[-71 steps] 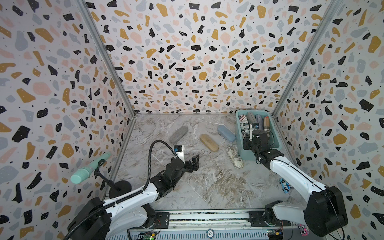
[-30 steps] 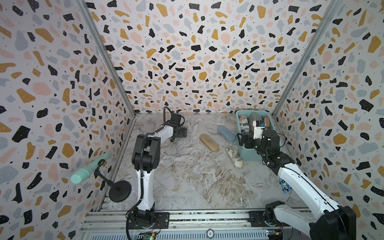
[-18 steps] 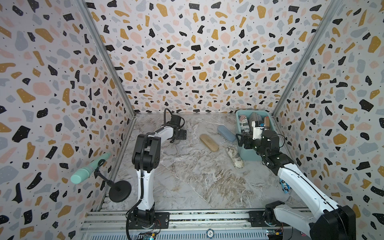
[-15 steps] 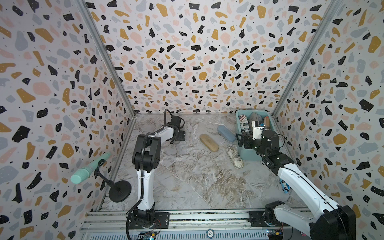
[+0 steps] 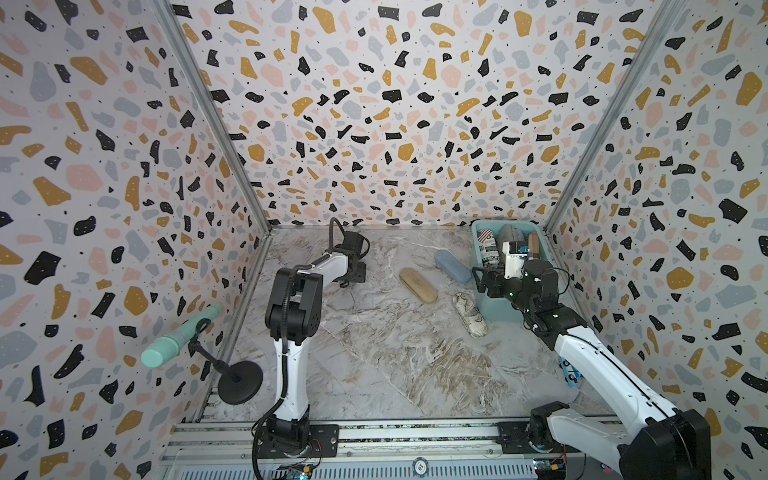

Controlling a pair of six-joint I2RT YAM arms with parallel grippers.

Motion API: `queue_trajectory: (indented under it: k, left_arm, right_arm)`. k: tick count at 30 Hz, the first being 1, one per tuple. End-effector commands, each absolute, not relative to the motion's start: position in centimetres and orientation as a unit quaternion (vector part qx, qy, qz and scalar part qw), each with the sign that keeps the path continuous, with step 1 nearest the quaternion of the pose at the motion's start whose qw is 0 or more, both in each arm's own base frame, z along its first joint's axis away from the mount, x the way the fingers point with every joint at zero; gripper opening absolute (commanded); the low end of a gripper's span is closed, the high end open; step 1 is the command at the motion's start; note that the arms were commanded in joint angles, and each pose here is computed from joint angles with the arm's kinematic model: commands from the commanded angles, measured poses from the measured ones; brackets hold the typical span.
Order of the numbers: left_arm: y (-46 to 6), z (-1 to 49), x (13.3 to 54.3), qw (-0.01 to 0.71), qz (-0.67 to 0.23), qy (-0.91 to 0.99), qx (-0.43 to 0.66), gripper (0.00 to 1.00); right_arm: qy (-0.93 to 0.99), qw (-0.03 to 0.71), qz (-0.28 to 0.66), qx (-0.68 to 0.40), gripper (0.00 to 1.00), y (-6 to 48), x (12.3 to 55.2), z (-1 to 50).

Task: Put the glasses cases into the storage boxes
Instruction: Pick up the glasses case at the center of the board.

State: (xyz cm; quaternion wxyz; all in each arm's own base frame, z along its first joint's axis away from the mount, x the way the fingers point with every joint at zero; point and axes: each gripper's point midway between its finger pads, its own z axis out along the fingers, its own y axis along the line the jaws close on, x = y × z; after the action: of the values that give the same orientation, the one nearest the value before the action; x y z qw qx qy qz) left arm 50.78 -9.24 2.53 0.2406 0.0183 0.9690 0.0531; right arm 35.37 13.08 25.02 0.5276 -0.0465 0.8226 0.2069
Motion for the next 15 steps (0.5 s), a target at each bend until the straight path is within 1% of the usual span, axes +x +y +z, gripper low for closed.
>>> queue_trajectory:
  k: [1, 5, 9, 15]
  left_arm:
    - [-9.2, 1.1, 50.1, 0.214, 0.066, 0.974, 0.029, 0.72]
    - [-9.0, 0.8, 50.0, 0.21, 0.071, 0.975, 0.025, 0.64]
    - [-9.1, 1.0, 50.0, 0.211, 0.066, 0.975, 0.018, 0.59]
    - [-10.9, 4.3, 50.2, 0.246, 0.02, 0.969, 0.009, 0.56]
  right_arm:
    - [0.819, 0.533, 0.209, -0.044, 0.85, 13.0, 35.4, 25.4]
    - [0.818, 0.534, 0.209, -0.043, 0.85, 12.9, 35.4, 25.5]
    - [0.816, 0.536, 0.21, -0.043, 0.84, 12.9, 35.3, 25.8]
    - [0.815, 0.535, 0.217, -0.046, 0.84, 13.2, 35.1, 26.2]
